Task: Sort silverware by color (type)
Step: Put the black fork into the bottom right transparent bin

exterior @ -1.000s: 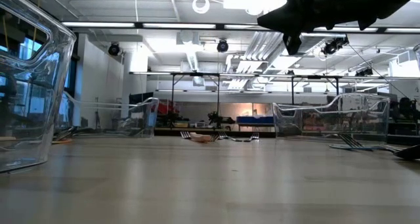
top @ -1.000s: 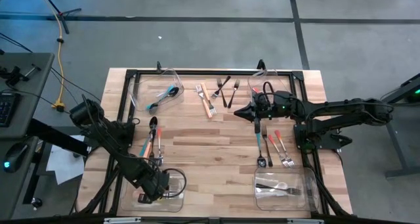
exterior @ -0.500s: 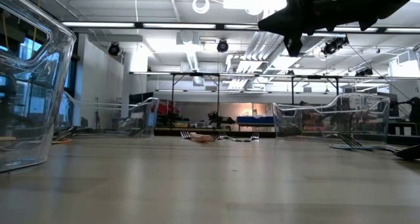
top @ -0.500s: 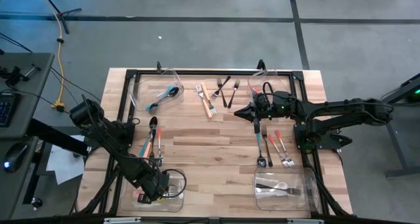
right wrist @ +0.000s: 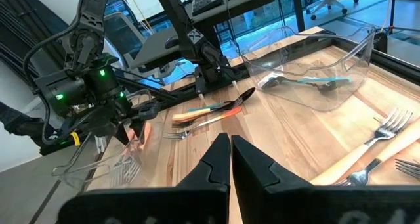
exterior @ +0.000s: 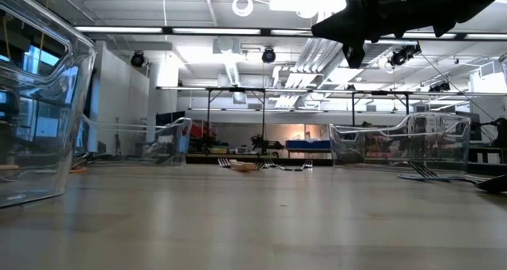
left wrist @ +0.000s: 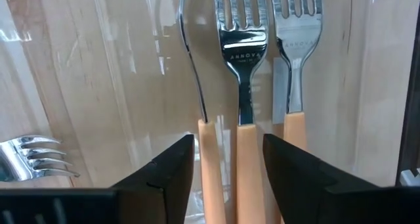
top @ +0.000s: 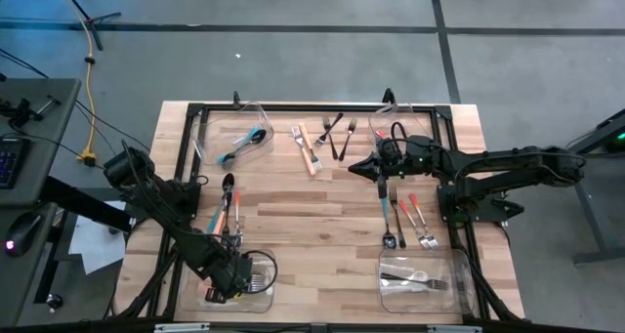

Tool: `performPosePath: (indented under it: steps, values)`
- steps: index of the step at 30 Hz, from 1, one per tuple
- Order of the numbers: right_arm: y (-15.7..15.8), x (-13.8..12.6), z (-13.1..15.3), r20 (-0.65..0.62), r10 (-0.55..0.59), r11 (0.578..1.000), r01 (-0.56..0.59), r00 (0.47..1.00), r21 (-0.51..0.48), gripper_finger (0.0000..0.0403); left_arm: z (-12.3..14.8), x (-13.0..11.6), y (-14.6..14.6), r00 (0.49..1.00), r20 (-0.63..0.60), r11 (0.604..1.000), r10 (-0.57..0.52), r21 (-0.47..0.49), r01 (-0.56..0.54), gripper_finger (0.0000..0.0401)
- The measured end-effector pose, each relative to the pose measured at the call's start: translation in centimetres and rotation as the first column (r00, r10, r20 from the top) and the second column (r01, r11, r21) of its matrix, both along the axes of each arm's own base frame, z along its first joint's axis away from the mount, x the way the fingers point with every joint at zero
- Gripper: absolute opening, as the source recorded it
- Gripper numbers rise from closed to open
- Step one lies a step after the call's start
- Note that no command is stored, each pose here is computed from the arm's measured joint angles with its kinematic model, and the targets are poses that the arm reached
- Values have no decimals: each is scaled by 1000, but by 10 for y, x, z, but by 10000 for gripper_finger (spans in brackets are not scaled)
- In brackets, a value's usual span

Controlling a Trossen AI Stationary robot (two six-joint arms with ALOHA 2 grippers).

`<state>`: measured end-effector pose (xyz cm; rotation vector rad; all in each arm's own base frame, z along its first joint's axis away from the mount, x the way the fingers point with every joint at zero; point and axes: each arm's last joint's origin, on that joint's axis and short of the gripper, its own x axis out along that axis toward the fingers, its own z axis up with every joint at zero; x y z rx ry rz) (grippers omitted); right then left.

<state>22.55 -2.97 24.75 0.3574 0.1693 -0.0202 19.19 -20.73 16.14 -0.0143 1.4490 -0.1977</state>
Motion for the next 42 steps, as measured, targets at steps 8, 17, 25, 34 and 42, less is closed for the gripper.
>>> performPosePath:
  steps: [8, 17, 25, 34, 42]
  values:
    - [0, 0, 0, 0, 0, 1000, 0, 1000, 0, 0, 9, 6, 6, 999, -39, 998, -20, -52, 18, 177]
    - [0, 0, -1, -7, 5, 1000, -6, 1000, -26, 0, 84, -3, 43, 992, 107, 988, 60, -150, -44, 176]
    - [0, 0, -1, -6, 8, 999, -9, 1000, -41, 0, 164, -23, 123, 744, 617, 960, 257, -73, -271, 176]
    - [0, 1, 6, 56, 9, 999, -6, 998, -52, 0, 212, -40, 193, 234, 919, 831, 316, -149, -537, 176]
    - [0, 1, 11, 114, 6, 999, -2, 993, -35, 0, 181, -27, 210, 2, 959, 872, 285, -258, -416, 176]
